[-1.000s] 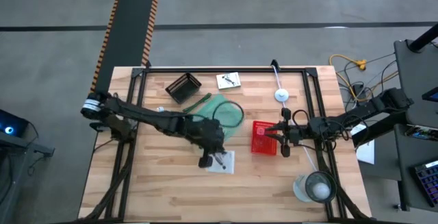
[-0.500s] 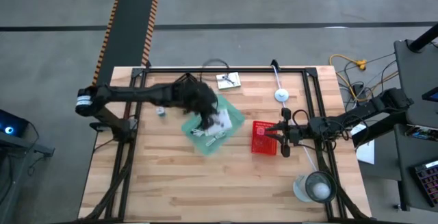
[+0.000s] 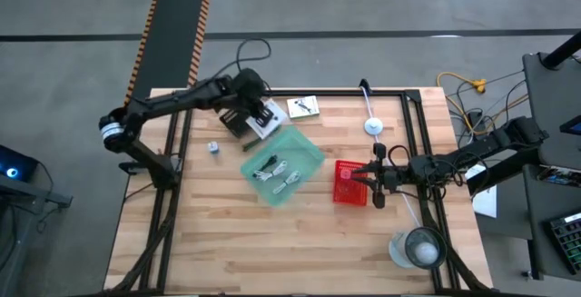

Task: Pick and place items into bin
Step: Put the bottom white card reader box into the black bin

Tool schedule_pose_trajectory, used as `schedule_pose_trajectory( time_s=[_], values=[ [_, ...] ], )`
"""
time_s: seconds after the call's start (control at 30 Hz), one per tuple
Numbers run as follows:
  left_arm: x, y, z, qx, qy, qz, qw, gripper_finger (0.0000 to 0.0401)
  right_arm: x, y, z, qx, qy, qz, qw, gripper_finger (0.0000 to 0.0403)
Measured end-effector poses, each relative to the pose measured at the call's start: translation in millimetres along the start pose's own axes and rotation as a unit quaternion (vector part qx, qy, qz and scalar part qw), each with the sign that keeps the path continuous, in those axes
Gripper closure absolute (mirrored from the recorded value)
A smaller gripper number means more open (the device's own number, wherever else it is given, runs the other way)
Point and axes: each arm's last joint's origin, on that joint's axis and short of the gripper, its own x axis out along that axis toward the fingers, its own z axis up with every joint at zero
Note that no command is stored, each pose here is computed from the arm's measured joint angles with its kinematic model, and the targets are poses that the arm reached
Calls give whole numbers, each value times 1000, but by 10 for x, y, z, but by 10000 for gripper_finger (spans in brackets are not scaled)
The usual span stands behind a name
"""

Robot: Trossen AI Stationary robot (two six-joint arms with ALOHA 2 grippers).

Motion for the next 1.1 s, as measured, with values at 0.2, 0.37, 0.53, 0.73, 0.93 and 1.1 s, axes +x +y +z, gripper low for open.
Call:
schedule_pose_trajectory(
  time_s=[0.2,0.37,0.53,0.73,0.93,1.1],
  values=[
    [27,342,40,-3,12,37,999,400,0,2,-5,5,2,1,1000,335],
    [85,563,19,5,25,62,998,400,0,3,-5,11,3,2,1000,335],
    [204,725,-34,14,50,84,995,400,0,5,-10,10,5,3,1000,335],
    [301,828,-74,17,69,105,992,400,0,11,-22,8,12,6,1000,335],
    [356,870,-142,25,81,125,989,400,0,13,-25,8,13,7,1000,335],
    [403,875,-198,26,91,125,988,400,0,13,-26,8,13,7,1000,335]
  ],
)
